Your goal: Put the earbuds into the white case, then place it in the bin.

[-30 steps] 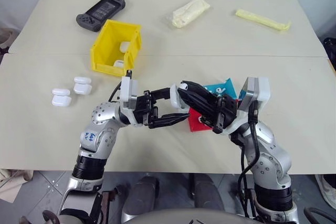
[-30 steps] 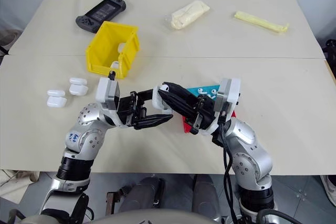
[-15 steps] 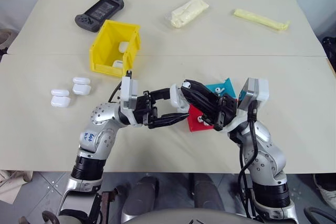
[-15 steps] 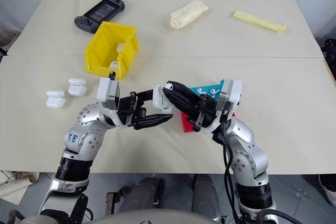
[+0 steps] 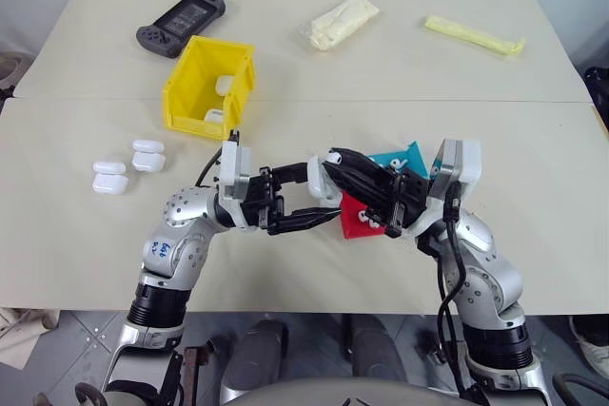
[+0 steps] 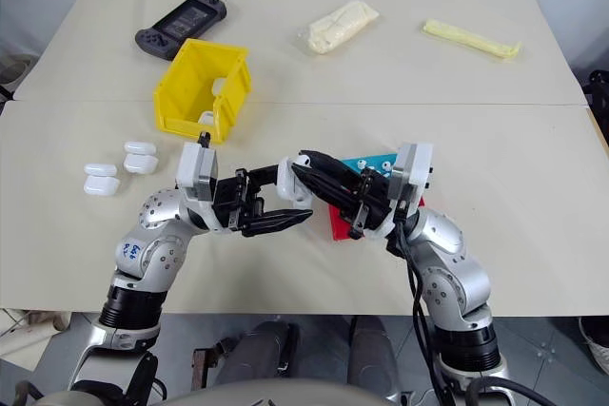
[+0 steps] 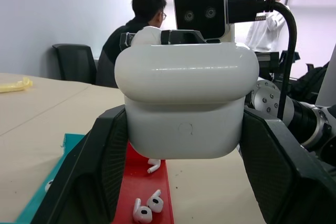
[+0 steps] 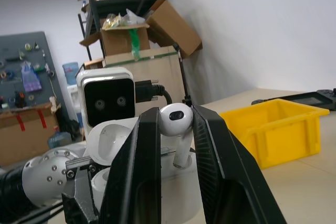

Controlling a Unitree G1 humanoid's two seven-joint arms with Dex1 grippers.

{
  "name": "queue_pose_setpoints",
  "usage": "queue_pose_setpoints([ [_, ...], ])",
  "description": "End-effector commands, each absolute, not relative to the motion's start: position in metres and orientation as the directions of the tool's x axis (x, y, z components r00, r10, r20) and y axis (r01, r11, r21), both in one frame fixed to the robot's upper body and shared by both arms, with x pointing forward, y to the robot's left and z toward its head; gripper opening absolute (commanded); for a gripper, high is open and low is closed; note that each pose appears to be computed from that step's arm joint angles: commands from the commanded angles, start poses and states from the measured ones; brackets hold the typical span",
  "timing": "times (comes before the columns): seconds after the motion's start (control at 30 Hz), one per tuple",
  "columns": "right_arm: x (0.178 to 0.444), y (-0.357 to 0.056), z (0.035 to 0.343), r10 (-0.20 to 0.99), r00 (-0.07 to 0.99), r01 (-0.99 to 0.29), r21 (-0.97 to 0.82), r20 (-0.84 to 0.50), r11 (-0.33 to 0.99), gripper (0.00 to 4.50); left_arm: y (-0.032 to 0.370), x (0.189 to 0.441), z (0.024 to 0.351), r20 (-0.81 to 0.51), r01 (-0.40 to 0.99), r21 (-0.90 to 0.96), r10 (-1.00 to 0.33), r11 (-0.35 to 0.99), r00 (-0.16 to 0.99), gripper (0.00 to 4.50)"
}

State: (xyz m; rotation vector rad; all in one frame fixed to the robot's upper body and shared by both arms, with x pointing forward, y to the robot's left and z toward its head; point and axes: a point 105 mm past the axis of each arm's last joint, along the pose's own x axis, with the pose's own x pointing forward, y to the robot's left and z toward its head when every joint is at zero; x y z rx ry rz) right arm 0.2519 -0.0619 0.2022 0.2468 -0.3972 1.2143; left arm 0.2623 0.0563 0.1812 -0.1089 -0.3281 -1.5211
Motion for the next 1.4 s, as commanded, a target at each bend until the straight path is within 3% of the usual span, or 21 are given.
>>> queue_pose_setpoints([
  [0.03,0.249,-0.048,0.18,0.902,0.27,-0.96,0.019,0.336,0.28,0.49,0.048,0.251,0.206,0.335,0.97,0.243,-0.94,0.012,-0.072,2.78],
  [0.4,0.25,-0.052,0.164,0.928,0.282,-0.959,0.113,0.245,0.261,0.49,0.046,0.255,0.21,0.357,0.964,0.263,-0.932,0.037,-0.062,2.78],
  [0.8,0.251,-0.06,0.171,0.935,0.258,-0.965,0.11,0.245,0.237,4.4,0.046,0.255,0.211,0.361,0.962,0.271,-0.93,0.036,-0.067,2.78],
  [1.03,0.25,-0.1,0.187,0.914,0.331,-0.943,0.038,0.236,0.332,4.48,0.05,0.259,0.208,0.358,0.962,0.268,-0.933,0.058,-0.043,2.78],
  [1.17,0.251,-0.14,0.194,0.871,0.449,-0.883,-0.049,0.199,0.467,4.48,0.056,0.263,0.201,0.348,0.962,0.259,-0.938,0.087,-0.008,2.78],
  [1.4,0.242,-0.206,0.174,0.785,0.618,-0.776,-0.136,0.035,0.616,4.48,0.063,0.265,0.193,0.342,0.962,0.247,-0.939,0.117,0.026,2.78],
])
